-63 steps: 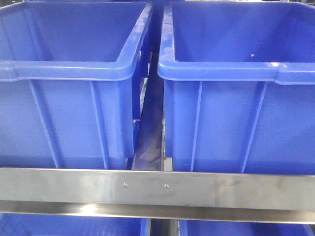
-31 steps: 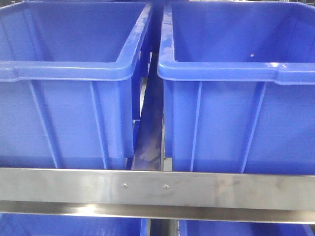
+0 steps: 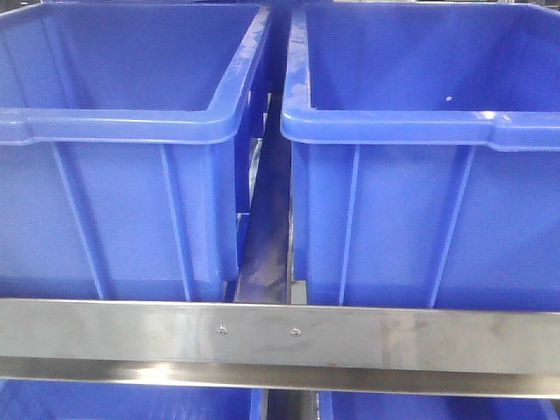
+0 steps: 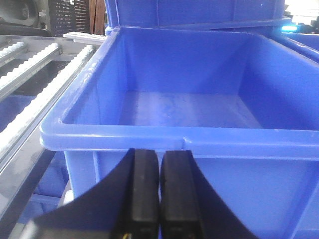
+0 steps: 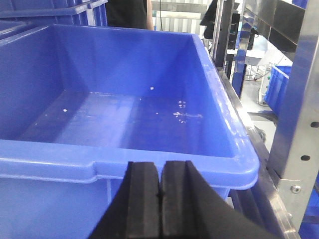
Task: Sort and place red and blue blocks on shelf
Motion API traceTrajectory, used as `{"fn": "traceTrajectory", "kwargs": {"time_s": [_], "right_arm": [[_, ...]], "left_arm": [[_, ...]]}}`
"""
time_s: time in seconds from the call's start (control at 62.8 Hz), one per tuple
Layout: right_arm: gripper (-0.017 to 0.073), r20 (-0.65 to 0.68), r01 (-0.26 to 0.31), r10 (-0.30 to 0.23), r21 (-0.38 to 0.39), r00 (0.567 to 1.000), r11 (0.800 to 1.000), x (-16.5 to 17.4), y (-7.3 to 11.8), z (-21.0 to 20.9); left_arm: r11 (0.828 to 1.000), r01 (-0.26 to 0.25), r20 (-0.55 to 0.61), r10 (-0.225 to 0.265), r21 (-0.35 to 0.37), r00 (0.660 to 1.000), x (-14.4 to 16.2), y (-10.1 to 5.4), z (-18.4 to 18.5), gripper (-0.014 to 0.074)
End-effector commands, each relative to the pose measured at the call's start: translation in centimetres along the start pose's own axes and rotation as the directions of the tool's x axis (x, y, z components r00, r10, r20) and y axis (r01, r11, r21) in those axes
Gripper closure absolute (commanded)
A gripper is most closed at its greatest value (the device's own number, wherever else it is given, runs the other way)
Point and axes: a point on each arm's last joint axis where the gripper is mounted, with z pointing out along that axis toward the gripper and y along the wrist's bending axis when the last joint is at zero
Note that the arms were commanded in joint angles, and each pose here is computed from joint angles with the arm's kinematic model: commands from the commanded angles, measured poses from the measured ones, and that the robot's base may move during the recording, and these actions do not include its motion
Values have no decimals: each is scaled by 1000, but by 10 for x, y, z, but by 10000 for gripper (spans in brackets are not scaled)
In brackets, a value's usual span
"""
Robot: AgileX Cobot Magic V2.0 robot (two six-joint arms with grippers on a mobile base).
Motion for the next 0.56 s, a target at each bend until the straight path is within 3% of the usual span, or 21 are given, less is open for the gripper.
{"fn": "traceTrajectory", "kwargs": {"time_s": [0.0,0.541], "right_arm": [[502,130,-2,3,-7,992,1000,-16,1,-3],[502,130,-2,3,-7,992,1000,-16,1,-3]], "left_arm": [[1000,9,76,-9,-1,997,0,1,-1,469],[1000,9,76,-9,-1,997,0,1,-1,469]]}}
